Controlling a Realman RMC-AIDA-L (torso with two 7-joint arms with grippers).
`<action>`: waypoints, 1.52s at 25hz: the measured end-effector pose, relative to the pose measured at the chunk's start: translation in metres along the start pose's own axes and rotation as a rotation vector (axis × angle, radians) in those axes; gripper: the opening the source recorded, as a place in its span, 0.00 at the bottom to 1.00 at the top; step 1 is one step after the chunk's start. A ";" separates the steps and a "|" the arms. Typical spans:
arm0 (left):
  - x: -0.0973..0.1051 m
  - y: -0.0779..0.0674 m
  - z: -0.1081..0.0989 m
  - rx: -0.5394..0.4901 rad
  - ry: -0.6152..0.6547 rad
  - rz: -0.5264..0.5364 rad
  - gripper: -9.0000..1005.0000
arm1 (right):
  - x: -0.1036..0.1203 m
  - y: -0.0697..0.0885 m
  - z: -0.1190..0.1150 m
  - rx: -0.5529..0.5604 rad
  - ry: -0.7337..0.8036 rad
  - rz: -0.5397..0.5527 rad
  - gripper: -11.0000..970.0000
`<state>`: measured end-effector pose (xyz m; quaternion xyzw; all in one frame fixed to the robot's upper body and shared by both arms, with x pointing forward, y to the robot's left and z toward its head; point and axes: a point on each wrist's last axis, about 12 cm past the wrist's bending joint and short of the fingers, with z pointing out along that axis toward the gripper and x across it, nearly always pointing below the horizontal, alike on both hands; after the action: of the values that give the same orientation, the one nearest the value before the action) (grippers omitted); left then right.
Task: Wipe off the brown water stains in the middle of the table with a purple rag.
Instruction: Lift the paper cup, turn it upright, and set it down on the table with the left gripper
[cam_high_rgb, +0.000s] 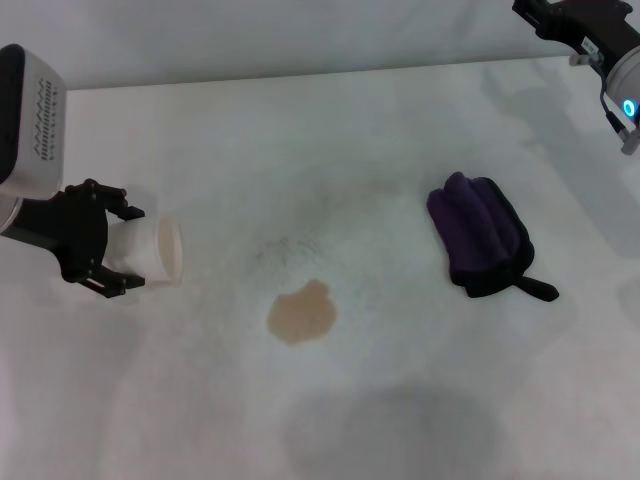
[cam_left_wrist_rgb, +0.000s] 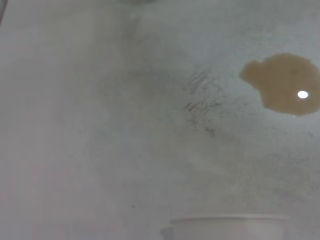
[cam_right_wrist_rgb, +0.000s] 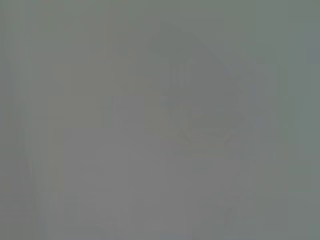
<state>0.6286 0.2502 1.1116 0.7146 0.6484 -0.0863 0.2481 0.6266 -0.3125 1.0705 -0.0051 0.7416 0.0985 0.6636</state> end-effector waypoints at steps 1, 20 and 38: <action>0.000 0.000 0.000 -0.002 -0.002 -0.003 0.87 | 0.000 0.000 0.000 0.001 0.000 -0.002 0.86; 0.010 -0.010 0.005 -0.064 -0.072 -0.132 0.85 | 0.000 -0.006 -0.002 0.009 0.004 -0.012 0.86; 0.005 -0.002 0.012 -0.204 -0.211 -0.259 0.73 | -0.001 -0.009 -0.003 0.014 0.003 -0.018 0.86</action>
<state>0.6297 0.2491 1.0989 0.5832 0.7106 -0.1258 0.3729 0.6249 -0.3225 1.0710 -0.0072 0.7434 0.0873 0.6631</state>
